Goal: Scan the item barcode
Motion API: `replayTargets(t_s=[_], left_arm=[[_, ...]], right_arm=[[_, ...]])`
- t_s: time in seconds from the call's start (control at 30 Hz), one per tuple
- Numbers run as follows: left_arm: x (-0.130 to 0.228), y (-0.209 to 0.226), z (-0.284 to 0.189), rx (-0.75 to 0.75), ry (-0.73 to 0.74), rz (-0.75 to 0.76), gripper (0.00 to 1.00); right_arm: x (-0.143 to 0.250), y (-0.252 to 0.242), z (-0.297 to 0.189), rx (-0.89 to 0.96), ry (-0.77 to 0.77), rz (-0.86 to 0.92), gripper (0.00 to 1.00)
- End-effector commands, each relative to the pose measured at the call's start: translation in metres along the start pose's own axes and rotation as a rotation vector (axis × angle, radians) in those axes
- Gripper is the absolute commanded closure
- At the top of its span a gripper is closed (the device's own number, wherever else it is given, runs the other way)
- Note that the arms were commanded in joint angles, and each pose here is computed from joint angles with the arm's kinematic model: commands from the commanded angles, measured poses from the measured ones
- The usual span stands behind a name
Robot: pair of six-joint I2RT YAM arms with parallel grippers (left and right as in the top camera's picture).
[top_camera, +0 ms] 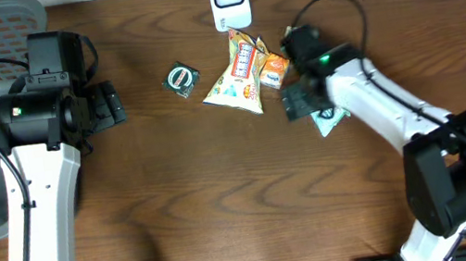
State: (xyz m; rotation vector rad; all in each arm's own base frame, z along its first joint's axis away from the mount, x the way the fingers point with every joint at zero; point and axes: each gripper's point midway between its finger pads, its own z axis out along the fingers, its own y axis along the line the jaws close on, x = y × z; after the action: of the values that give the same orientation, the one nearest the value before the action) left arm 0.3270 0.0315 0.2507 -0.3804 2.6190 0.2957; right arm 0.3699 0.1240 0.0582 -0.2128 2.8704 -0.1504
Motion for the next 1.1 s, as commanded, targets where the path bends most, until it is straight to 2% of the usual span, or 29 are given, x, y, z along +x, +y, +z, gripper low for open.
replayTargets(t_s=[0.0,0.1,0.33,0.67,0.97,1.07], left_arm=[[-0.003,0.005,-0.004,-0.015,-0.016,-0.014,0.02],[-0.003,0.005,-0.004,-0.015,-0.016,-0.015,0.02],[-0.003,0.005,-0.004,-0.015,-0.016,-0.014,0.02],[-0.003,0.005,-0.004,-0.015,-0.016,-0.014,0.02],[-0.003,0.005,-0.004,-0.015,-0.016,-0.014,0.02],[-0.003,0.005,-0.004,-0.015,-0.016,-0.015,0.02]], right_arm=[[-0.001,0.016,-0.01,0.064,-0.05,-0.087,0.12],[0.0,0.025,-0.013,0.152,-0.089,-0.151,0.17],[0.0,0.024,-0.013,0.339,-0.148,-0.187,0.19],[0.009,0.007,0.023,0.515,-0.086,-0.244,0.2],[0.02,-0.006,0.051,0.551,-0.006,-0.254,0.21],[0.026,-0.016,0.063,0.561,0.036,-0.242,0.25]])
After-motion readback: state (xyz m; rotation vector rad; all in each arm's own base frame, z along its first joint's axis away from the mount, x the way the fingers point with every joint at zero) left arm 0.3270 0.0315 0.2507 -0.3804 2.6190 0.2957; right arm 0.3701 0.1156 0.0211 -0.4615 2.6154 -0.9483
